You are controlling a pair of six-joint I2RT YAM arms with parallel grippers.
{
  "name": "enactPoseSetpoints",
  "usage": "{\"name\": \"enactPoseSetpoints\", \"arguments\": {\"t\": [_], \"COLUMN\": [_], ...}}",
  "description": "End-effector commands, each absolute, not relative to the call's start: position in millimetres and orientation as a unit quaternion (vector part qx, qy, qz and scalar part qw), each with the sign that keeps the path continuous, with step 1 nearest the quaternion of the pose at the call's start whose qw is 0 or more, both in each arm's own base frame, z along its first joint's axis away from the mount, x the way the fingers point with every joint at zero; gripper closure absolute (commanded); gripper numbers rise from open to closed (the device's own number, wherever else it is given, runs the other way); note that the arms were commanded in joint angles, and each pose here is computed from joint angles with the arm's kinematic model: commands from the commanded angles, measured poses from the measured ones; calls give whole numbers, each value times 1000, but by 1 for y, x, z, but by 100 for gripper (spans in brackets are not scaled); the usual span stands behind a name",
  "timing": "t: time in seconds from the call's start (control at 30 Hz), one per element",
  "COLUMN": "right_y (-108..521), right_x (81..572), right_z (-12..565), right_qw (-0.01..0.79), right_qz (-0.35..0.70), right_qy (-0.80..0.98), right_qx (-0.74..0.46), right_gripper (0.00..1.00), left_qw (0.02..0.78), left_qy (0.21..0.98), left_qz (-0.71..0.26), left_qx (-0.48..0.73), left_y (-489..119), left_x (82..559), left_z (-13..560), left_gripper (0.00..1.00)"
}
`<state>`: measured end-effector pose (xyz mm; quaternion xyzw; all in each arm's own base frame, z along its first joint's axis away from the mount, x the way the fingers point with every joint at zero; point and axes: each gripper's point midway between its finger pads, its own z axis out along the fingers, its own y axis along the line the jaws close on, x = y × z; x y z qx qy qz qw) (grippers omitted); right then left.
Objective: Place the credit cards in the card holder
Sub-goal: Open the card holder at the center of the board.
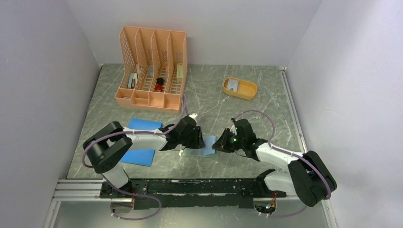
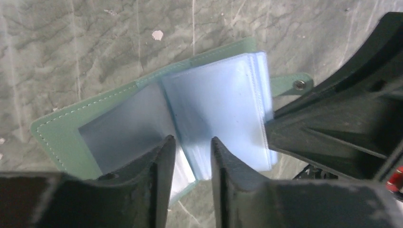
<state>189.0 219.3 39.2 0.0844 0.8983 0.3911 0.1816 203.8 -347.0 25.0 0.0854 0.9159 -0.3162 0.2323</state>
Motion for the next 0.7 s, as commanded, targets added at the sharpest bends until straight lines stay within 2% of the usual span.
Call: {"name": "enactPoseSetpoints", "arguments": {"t": [0.0, 0.2, 0.33, 0.53, 0.67], "right_y": [230, 242, 251, 266, 274], "right_x": [197, 199, 200, 199, 197], "right_z": [53, 57, 59, 57, 54], "right_qw": [193, 188, 186, 176, 169], "right_qz": [414, 424, 427, 426, 427], "right_qy": [887, 884, 884, 887, 888], "right_qx": [70, 57, 49, 35, 32], "right_gripper": [82, 74, 69, 67, 60], "left_qw": [248, 259, 256, 261, 266], "left_qy": [911, 901, 902, 905, 907], "left_qz": [-316, -330, -328, -318, -309], "left_qx": [94, 108, 111, 108, 107], "left_y": [-342, -344, -343, -338, -334], "left_x": [203, 203, 202, 202, 204], "left_z": [49, 70, 70, 68, 68], "left_gripper": [56, 42, 40, 38, 38]}}
